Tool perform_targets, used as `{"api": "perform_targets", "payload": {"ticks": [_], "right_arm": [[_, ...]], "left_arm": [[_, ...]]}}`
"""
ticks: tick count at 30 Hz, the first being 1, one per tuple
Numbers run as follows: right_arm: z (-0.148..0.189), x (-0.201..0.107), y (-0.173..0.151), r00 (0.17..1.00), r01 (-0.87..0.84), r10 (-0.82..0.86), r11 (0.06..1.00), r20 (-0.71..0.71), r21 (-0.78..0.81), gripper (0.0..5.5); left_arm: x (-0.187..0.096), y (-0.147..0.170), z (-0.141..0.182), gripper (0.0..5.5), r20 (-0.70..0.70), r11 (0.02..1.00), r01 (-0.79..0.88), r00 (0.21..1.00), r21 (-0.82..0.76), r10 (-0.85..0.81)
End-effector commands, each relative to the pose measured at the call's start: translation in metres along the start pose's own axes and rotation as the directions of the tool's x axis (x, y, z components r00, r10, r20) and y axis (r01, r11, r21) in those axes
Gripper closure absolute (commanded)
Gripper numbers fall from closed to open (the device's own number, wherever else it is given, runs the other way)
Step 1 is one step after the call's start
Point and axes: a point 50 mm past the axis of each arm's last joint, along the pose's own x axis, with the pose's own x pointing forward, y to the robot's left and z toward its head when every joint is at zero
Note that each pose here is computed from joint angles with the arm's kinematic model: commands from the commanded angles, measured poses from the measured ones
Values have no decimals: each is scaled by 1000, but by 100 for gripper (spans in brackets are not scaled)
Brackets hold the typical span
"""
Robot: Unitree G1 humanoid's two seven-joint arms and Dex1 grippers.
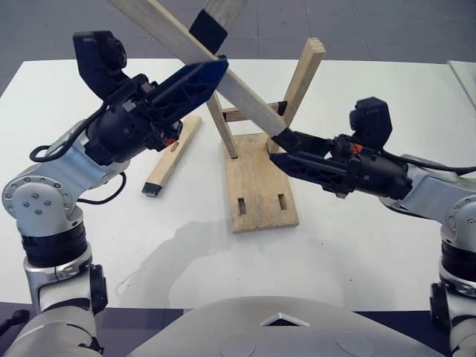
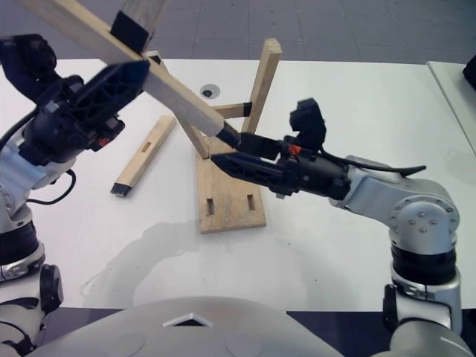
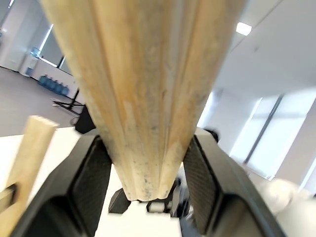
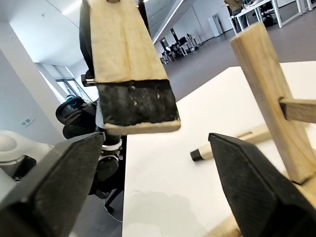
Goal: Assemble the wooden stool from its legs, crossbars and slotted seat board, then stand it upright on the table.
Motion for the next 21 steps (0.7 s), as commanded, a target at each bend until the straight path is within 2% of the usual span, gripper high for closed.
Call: {"api": "perform_targets", "payload": {"ticks": [1,6,12,21], "right_arm": [[-19,-29,-16,985,141,-140,990,-98,2,81],[-26,-49,-27,970,227,-224,974,-92,20,10],[-39,-52,-26,961,249,-243,968,-133,32,10],[-37,-56,-29,951,262,-252,964,-180,38,10]], "left_arm": [[-15,3,-12,345,-166,992,15,986,121,5],[-19,20,-33,346,-290,980,81,957,181,-26],[-27,35,-62,346,-443,970,146,895,194,-46],[-38,42,-98,346,-520,972,117,854,205,7]]}}
